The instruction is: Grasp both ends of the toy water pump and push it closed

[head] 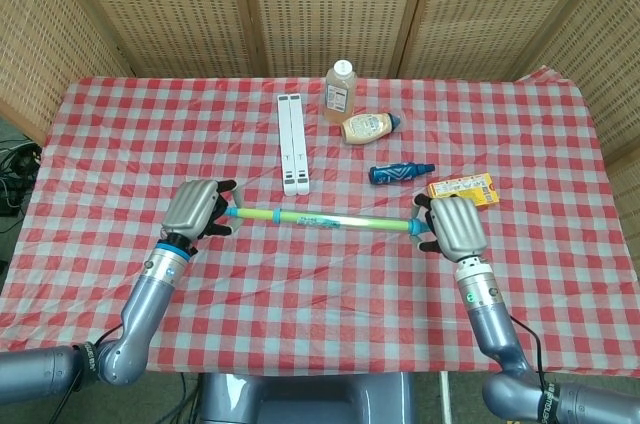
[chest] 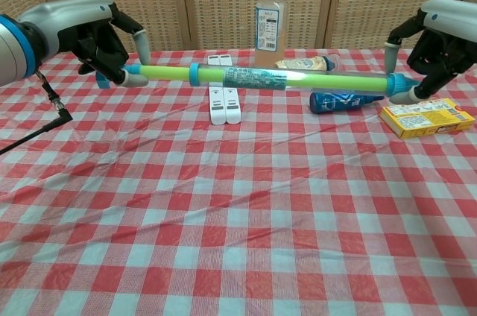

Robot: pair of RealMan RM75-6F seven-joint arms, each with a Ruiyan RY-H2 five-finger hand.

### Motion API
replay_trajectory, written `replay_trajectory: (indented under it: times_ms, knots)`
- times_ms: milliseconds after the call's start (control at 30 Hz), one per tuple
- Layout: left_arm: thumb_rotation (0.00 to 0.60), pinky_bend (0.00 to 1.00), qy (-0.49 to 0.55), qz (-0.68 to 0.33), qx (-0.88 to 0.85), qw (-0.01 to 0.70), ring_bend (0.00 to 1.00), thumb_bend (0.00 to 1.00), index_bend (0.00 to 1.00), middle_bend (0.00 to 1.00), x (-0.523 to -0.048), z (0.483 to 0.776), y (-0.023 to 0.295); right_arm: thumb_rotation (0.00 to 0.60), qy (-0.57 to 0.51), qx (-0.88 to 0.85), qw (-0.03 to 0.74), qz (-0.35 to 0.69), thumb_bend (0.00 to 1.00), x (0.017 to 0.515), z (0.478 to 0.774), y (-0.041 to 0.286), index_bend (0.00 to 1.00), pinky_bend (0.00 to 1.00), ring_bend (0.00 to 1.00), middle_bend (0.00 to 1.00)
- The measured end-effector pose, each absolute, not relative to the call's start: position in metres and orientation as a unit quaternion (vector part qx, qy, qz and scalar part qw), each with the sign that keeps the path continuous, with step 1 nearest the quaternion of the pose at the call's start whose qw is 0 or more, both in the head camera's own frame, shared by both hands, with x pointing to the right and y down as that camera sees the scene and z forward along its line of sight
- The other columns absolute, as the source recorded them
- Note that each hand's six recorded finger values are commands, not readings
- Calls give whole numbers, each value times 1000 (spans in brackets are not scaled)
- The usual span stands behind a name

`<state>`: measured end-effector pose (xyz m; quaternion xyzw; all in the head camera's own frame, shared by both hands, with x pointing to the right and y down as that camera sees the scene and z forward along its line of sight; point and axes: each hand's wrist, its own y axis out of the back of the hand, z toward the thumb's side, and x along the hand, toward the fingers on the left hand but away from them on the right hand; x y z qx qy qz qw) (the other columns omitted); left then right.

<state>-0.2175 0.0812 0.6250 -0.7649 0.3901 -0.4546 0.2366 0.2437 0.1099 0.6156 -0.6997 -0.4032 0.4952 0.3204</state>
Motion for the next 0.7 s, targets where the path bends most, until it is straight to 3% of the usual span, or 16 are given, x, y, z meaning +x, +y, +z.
replay_trajectory:
  times_ms: [233,333,433,500,600,700]
  knots:
    - [600,772,395,-438,-777,222,895,605,849,950,-214,625,81,600,-399,-707,317,491,447,243,618,111,614,558,999,1000]
    - [600,710,395,-437,-777,223,863,584,816,907,-216,626,80,600,-393,-705,323,495,437,245,620,112,555,552,933,953]
    - [600,592,396,-438,-774,228,709,522,629,718,-220,627,79,600,-385,-699,332,503,398,251,621,113,437,500,782,792]
    - [600,475,392,-441,-775,225,562,456,454,530,-223,629,80,600,-384,-697,330,509,364,255,622,113,349,393,651,634]
    - [600,341,382,-451,-776,221,372,407,295,319,-230,633,83,600,-382,-694,320,520,319,263,623,115,247,226,468,422]
    - [600,307,378,-455,-780,205,256,383,228,218,-235,637,87,600,-377,-690,308,536,280,273,626,117,151,112,265,221]
